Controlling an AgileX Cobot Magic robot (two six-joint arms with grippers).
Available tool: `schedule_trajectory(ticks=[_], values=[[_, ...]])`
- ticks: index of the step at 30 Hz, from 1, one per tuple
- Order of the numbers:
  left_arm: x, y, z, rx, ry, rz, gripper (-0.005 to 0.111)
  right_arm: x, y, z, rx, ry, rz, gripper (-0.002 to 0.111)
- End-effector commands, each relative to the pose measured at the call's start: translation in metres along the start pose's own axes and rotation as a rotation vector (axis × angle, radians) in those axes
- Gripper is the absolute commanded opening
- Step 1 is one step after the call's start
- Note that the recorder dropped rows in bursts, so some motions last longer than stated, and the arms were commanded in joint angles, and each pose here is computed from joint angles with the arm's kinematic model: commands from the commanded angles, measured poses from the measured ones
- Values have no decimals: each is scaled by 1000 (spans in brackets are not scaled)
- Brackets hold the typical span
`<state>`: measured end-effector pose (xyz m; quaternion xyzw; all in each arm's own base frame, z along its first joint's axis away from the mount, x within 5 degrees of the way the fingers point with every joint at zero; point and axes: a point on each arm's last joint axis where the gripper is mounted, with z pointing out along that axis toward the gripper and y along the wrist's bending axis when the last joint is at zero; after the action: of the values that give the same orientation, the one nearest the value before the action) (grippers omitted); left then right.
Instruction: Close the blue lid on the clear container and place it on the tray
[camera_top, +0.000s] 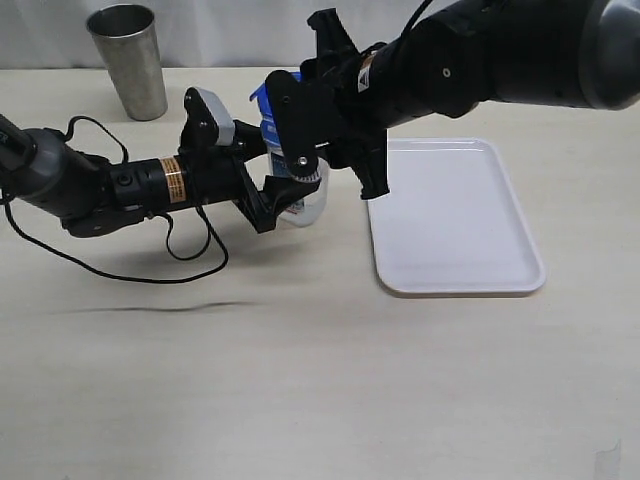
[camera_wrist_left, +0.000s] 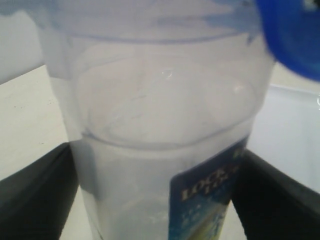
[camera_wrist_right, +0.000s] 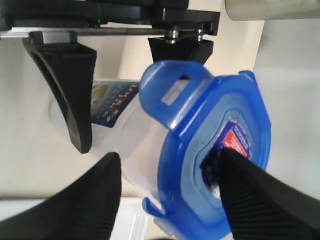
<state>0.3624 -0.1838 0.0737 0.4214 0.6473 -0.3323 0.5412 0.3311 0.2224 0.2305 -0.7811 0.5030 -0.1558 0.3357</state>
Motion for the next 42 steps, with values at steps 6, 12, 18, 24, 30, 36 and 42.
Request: schedule_trajectory(ticks=[6,12,18,24,30,36,42], values=[[0,-9,4,40,-4,14,0,-6,19,-9,-189,-38,170,54],[0,-7,4,23,-2,4,0,-8,7,-31,-122,-51,297,54],[1,-6,4,14,3,1,0,-12,4,-38,-114,-80,364,54],[1,-6,4,14,3,1,0,-19,-9,-47,-82,-149,493,54],[1,-6,4,13,6,1,0,-25,-32,-68,-112,-175,702,54],[2,-6,4,11,10,1,0,-23,-51,-68,-110,-81,976,44],[2,-6,4,11,11,1,0,-33,-50,-34,-210,46,1023,44]])
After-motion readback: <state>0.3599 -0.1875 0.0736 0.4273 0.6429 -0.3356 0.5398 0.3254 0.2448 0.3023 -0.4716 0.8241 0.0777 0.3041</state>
